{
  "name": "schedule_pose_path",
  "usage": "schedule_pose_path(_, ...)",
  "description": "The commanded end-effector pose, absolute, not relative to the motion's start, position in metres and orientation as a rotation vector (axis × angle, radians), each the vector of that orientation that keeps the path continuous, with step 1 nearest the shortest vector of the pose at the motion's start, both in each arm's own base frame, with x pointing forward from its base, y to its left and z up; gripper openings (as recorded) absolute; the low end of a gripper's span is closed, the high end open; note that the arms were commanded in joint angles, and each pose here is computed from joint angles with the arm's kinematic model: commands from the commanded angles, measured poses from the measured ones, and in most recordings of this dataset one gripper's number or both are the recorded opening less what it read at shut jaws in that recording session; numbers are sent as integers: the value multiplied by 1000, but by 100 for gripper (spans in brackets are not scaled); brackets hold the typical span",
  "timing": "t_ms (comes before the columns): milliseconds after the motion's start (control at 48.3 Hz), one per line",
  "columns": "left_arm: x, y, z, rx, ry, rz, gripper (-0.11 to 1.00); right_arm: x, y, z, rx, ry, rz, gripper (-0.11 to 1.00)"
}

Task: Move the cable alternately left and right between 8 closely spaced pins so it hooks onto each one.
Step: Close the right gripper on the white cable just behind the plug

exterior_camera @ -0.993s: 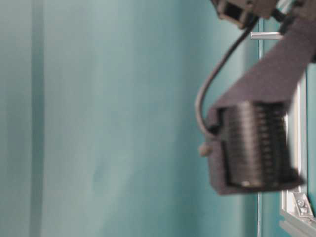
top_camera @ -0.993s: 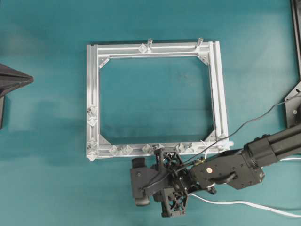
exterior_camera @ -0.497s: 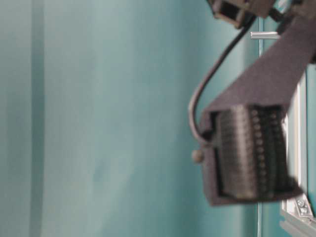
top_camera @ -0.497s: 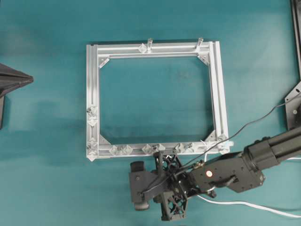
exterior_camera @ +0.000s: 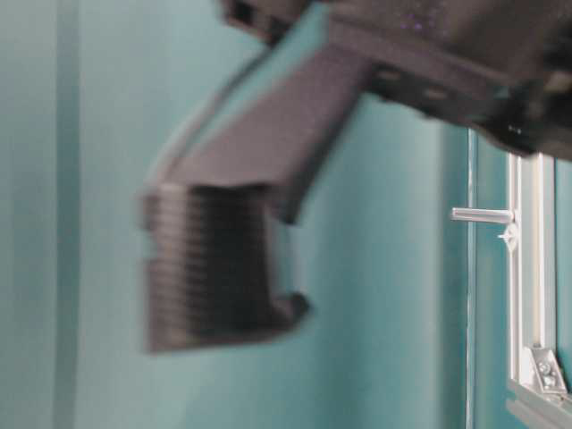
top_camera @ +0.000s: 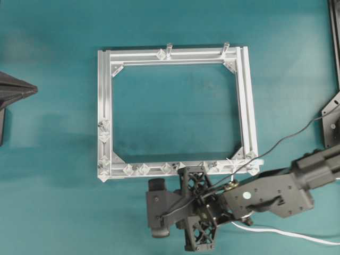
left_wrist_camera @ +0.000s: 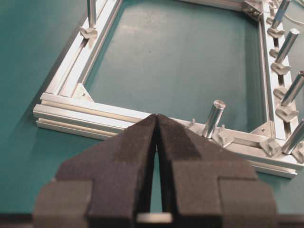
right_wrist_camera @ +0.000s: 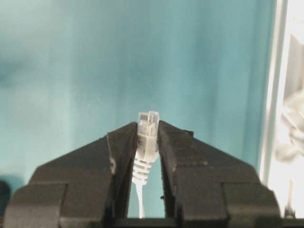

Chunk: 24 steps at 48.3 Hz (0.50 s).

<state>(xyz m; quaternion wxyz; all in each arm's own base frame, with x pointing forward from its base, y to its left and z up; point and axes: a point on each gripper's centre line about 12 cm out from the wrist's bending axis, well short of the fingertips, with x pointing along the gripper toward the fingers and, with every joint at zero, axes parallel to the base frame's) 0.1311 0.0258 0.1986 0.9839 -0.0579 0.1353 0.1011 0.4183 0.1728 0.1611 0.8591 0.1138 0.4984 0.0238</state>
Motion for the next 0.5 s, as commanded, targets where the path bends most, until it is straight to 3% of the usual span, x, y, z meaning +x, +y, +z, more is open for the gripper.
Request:
schedule_pose_path(0,132,27,204,-123,257,208,1,417,174,194,272,995,59,19)
schedule_pose_path(476,132,27,203,-142,259,211,1,385,166,201,343,1094,-64,19)
